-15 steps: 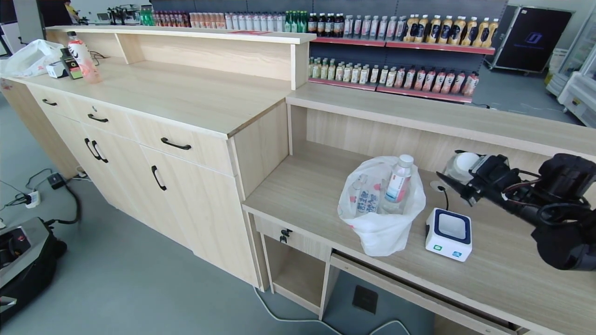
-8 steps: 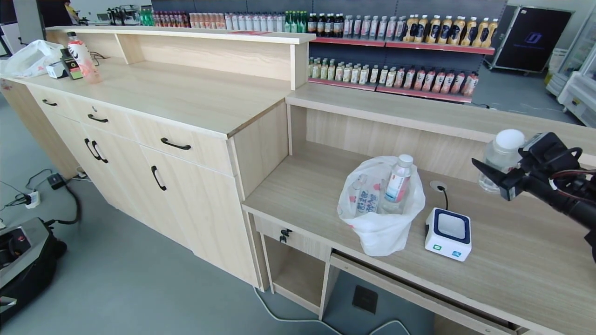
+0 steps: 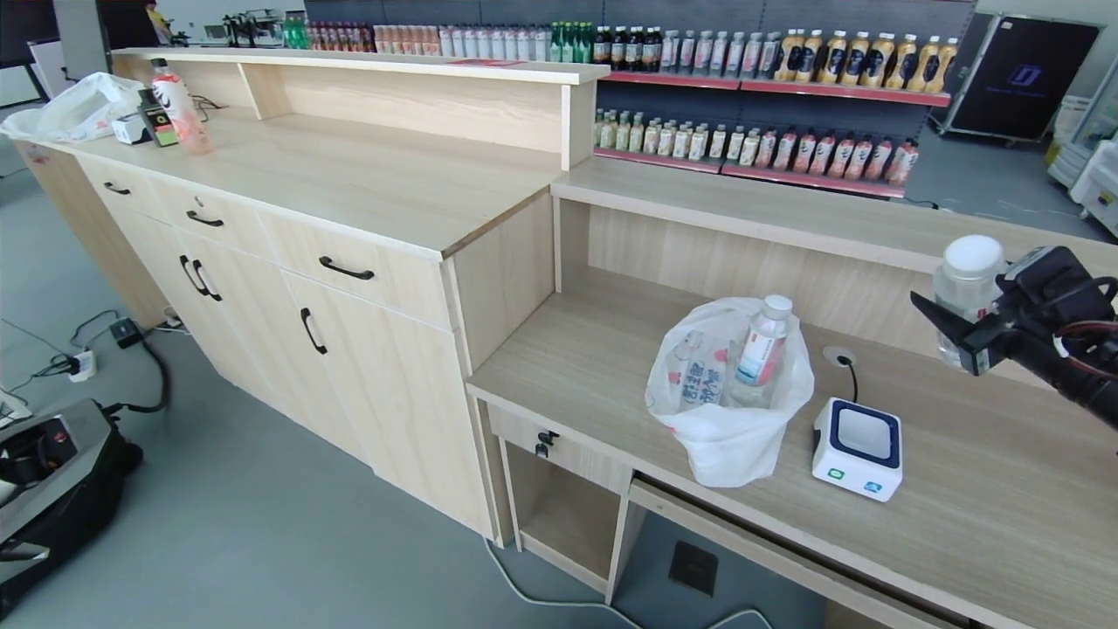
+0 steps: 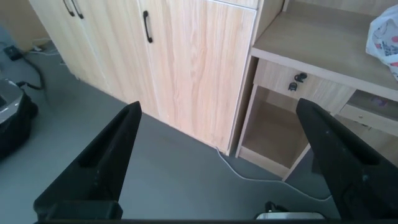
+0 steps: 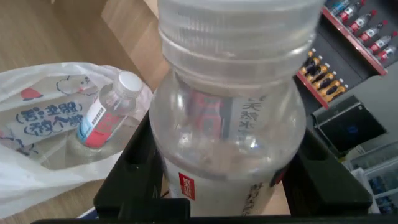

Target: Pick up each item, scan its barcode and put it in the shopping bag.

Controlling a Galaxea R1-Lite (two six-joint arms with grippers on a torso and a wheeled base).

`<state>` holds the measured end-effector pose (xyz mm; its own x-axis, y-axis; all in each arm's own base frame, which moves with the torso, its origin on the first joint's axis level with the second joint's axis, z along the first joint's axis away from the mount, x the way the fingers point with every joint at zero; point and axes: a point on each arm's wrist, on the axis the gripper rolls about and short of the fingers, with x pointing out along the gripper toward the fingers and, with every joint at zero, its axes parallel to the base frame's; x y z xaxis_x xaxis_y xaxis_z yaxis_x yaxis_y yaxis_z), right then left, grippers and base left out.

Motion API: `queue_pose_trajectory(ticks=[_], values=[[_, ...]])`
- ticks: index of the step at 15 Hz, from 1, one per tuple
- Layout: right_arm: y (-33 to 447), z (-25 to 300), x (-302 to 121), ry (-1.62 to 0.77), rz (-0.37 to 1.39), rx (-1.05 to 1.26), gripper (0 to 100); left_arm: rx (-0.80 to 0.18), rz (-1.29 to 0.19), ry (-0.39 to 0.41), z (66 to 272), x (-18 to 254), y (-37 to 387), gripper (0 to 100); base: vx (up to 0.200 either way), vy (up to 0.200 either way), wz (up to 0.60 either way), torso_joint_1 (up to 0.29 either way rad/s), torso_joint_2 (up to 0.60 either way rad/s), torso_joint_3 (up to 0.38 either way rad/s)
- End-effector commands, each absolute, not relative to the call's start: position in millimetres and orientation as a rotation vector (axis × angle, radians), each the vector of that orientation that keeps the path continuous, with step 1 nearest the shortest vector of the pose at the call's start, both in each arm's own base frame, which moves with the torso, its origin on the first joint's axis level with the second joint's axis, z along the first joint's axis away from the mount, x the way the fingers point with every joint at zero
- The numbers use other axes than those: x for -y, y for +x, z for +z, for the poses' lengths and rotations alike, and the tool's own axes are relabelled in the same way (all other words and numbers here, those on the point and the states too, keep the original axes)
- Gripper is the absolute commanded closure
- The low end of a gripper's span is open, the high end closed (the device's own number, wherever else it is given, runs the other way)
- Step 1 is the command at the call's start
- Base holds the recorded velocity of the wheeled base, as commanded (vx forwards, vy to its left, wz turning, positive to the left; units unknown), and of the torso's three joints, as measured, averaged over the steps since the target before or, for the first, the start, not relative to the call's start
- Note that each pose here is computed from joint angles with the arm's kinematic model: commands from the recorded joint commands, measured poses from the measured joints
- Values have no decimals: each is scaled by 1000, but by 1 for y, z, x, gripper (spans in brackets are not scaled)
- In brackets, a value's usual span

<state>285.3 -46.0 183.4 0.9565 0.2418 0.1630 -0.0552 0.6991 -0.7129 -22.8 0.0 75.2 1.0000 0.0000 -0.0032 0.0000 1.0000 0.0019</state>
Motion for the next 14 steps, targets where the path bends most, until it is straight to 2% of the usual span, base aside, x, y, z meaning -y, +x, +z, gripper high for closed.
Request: queue_pose_trajectory(ticks=[1, 4, 6, 8, 11, 14], values=[[294, 180, 30, -727, 161, 256, 100, -3, 0, 3, 75, 0, -23, 0, 0, 0, 600, 12, -2, 2], [314, 167, 9, -618, 171, 255, 100, -3, 0, 2, 75, 0, -23, 0, 0, 0, 600, 6, 4, -1], [326, 153, 3, -545, 197, 216, 100, -3, 0, 2, 75, 0, -23, 0, 0, 0, 0, 0, 0, 0], [342, 119, 5, -413, 147, 99, 100, -3, 0, 3, 75, 0, -23, 0, 0, 0, 0, 0, 0, 0], [366, 91, 1, -229, 67, 48, 100, -5, 0, 3, 75, 0, -23, 0, 0, 0, 0, 0, 0, 0], [372, 64, -5, -147, 65, -8, 100, -3, 0, 3, 75, 0, -23, 0, 0, 0, 0, 0, 0, 0]])
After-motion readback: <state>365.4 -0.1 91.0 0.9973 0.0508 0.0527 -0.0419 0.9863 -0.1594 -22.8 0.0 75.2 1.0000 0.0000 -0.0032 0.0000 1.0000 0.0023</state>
